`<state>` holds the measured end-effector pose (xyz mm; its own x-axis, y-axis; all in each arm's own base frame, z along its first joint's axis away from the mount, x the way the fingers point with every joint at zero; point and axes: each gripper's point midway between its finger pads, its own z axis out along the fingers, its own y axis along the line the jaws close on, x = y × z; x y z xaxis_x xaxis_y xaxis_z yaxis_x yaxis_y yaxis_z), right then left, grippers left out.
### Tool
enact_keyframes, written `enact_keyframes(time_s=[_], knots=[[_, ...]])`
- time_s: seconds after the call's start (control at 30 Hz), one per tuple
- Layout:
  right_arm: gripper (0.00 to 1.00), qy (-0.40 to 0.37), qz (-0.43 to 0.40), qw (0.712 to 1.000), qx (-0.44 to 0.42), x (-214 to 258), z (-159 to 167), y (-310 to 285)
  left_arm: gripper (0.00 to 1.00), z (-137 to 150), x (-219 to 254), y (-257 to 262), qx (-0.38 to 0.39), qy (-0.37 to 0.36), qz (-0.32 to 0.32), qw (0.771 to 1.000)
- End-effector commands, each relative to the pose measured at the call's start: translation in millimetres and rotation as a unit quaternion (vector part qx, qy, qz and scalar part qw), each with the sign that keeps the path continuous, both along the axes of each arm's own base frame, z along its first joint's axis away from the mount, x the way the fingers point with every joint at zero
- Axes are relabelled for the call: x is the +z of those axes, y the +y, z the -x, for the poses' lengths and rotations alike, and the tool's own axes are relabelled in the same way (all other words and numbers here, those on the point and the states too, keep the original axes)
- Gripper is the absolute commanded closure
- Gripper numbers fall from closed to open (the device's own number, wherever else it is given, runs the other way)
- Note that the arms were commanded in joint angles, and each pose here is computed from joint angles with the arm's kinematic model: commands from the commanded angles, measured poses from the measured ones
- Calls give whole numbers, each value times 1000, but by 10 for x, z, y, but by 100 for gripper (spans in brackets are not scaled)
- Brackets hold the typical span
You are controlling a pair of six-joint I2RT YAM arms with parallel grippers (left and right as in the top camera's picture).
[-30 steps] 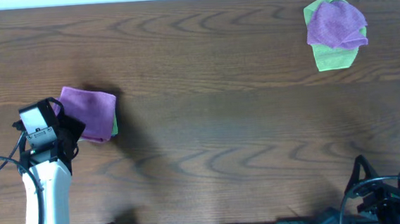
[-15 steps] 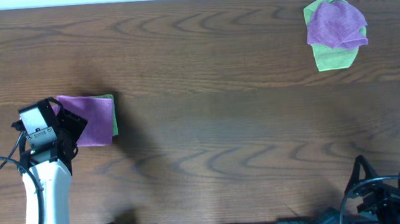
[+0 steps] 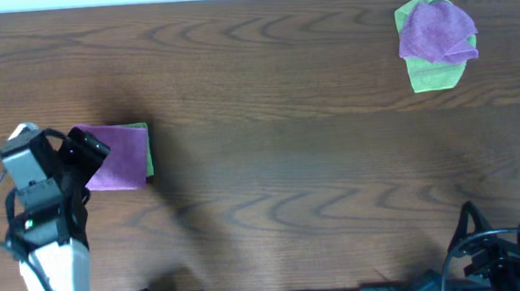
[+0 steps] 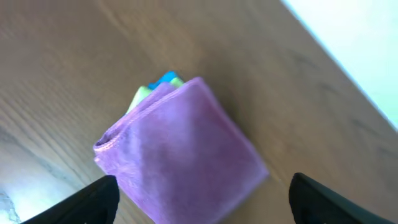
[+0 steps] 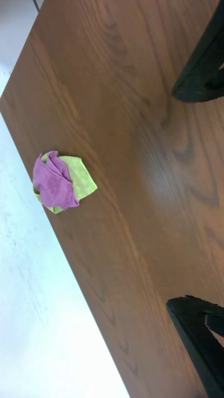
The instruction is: Fold the cloth
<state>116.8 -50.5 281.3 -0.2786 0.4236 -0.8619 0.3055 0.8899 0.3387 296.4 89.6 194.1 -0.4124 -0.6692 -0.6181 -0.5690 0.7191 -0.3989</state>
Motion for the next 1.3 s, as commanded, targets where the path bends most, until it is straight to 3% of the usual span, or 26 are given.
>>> enact_keyframes(time_s=[0.0,0.3,0.57,0.77,1.07,1.27], knots=[[1,-2,-2,1000,-10,-2,8,-27,5,-26,320,-256,-74,-40,-20,996],[1,-2,-2,1000,-10,-2,8,-27,5,217,858,-932,-198,-136,-41,970],[1,-2,-2,1000,-10,-2,8,-27,5,515,1148,-1012,-207,-194,-50,958],[1,-2,-2,1000,-10,-2,8,-27,5,655,917,-1093,-243,-146,-52,957],[1,-2,-2,1000,-10,-2,8,-27,5,740,542,-1104,-328,-85,-146,929],[1,-2,-2,1000,-10,-2,8,-27,5,755,181,-1125,-327,-126,-162,922]])
